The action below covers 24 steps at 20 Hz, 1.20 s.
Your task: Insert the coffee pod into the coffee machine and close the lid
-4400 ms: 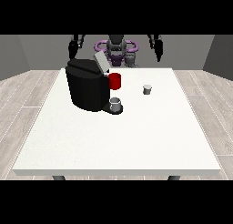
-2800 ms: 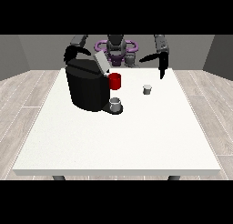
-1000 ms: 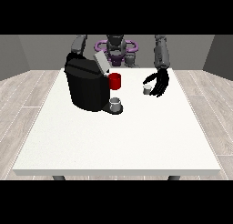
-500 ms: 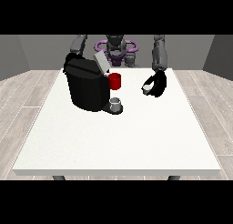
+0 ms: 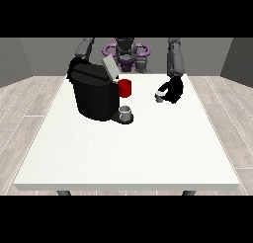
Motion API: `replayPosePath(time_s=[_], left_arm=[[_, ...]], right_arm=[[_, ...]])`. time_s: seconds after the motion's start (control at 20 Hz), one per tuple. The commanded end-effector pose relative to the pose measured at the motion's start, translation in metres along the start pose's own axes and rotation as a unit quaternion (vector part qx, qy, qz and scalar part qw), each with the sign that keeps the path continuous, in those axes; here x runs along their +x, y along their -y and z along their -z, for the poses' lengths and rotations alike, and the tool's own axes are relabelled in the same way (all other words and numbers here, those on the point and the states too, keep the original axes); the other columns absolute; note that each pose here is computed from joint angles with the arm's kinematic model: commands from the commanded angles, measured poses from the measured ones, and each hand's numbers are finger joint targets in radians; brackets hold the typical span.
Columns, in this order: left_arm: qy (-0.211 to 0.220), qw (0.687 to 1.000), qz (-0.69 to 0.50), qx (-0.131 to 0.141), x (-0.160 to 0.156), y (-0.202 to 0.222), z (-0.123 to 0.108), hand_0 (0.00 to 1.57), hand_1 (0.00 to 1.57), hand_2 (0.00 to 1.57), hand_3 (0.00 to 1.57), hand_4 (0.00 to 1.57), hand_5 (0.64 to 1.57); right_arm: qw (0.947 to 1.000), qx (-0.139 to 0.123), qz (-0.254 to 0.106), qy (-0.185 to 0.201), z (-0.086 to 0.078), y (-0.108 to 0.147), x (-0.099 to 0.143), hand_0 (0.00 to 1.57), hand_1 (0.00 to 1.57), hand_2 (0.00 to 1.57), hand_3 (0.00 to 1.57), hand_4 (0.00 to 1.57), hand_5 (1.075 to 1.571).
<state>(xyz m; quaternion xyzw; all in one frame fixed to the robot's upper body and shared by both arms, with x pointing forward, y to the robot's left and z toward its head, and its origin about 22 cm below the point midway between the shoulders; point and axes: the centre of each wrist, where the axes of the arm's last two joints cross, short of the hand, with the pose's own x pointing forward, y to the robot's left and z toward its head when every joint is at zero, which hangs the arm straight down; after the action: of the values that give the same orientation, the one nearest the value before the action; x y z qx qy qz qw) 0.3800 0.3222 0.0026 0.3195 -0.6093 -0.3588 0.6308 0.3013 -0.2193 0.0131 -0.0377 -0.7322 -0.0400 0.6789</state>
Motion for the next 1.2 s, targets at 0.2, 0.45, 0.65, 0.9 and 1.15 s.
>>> replayPosePath(time_s=[0.2, 0.45, 0.65, 0.9, 1.15], left_arm=[[0.076, 0.996, -0.003, -0.041, 0.056, -0.009, 0.025, 1.34, 1.34, 1.4, 1.36, 0.59, 1.571], [0.098, 0.994, 0.0, -0.04, 0.094, -0.036, 0.043, 1.26, 1.26, 1.33, 1.29, 0.54, 1.571], [0.095, 0.995, -0.006, -0.012, 0.077, -0.085, 0.045, 1.23, 1.23, 1.32, 1.29, 0.57, 1.571], [0.117, 0.993, -0.014, -0.003, 0.09, -0.104, 0.05, 1.25, 1.25, 1.33, 1.29, 0.56, 1.571], [0.119, 0.992, -0.006, 0.029, 0.116, -0.124, 0.057, 1.07, 1.07, 1.22, 1.23, 0.52, 1.571]], right_arm=[[0.9991, -0.009, -0.018, -0.038, -0.009, -0.009, -0.027, 0.0, 0.0, 0.0, 0.0, 0.51, 1.571], [0.9985, -0.005, -0.008, -0.054, -0.006, 0.001, -0.033, 0.0, 0.0, 0.0, 0.0, 0.49, 1.571], [0.9998, 0.011, 0.0, -0.017, -0.011, 0.015, -0.031, 0.0, 0.0, 0.0, 0.0, 0.48, 1.571], [0.9998, 0.017, 0.012, -0.004, -0.003, -0.002, -0.017, 0.0, 0.0, 0.0, 0.0, 0.5, 1.571], [0.9995, 0.028, -0.012, -0.006, 0.004, -0.005, -0.001, 0.0, 0.0, 0.0, 0.0, 0.49, 1.571]])
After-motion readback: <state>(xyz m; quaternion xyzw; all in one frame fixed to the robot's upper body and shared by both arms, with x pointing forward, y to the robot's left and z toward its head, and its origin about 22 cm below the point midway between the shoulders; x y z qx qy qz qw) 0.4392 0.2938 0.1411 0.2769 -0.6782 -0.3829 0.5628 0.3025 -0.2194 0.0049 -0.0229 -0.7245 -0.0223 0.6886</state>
